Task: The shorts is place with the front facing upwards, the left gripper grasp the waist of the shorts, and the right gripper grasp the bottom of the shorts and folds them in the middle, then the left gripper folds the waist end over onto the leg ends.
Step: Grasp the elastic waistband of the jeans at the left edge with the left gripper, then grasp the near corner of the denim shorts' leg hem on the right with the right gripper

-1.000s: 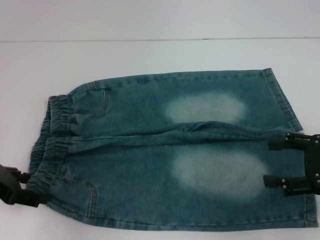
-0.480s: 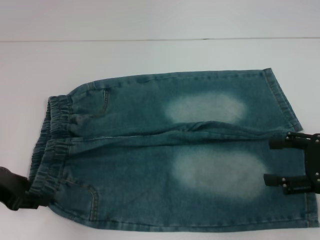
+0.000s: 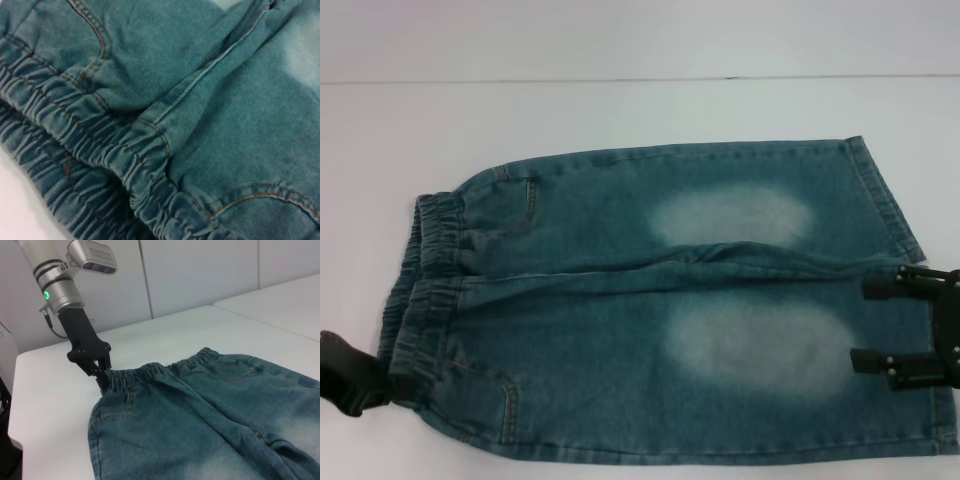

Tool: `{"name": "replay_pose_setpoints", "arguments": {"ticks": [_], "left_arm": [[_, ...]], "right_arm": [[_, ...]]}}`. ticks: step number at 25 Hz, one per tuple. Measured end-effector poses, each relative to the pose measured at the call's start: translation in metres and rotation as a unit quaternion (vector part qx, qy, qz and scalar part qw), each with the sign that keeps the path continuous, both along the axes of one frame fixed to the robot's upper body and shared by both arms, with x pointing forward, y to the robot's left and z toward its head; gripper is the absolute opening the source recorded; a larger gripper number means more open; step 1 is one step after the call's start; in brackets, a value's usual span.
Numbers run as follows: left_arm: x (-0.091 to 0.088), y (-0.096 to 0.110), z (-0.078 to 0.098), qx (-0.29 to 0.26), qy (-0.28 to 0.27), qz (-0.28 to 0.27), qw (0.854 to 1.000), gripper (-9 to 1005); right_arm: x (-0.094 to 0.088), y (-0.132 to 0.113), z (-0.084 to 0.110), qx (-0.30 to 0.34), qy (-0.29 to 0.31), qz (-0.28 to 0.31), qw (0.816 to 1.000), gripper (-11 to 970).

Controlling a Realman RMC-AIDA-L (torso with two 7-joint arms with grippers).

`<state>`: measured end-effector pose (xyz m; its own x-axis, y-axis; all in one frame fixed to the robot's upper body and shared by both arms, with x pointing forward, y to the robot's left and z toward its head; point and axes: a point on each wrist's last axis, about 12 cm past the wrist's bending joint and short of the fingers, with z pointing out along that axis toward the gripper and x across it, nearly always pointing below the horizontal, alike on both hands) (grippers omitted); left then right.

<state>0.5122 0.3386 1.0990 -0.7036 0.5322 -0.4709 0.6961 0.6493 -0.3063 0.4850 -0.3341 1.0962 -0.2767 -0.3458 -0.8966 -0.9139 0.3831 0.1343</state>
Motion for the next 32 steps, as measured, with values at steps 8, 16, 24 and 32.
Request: {"name": "replay_pose_setpoints", "arguments": {"ticks": [8,16,24,32], "left_arm": [[0.006,-0.004,0.002,0.006,-0.004,0.004,1.000,63],[0.008,-0.006,0.002,0.015,-0.006,0.002,1.000,64],[0.009,-0.006,0.001,0.025,-0.019,0.004,1.000,64],[0.011,-0.007,0.002,0.026,-0.021,0.003,0.999,65]], "right_arm": [[-0.002,-0.019,0.008,0.006,0.049,-0.079,0.996,928],[-0.007,-0.043,0.030,-0.062,0.187,-0.132,0.972,920],[0.004,-0.042,0.039,-0.150,0.287,-0.139,0.936,913],[0.014,-0.028,0.037,-0.219,0.355,-0.139,0.898,906]]}}
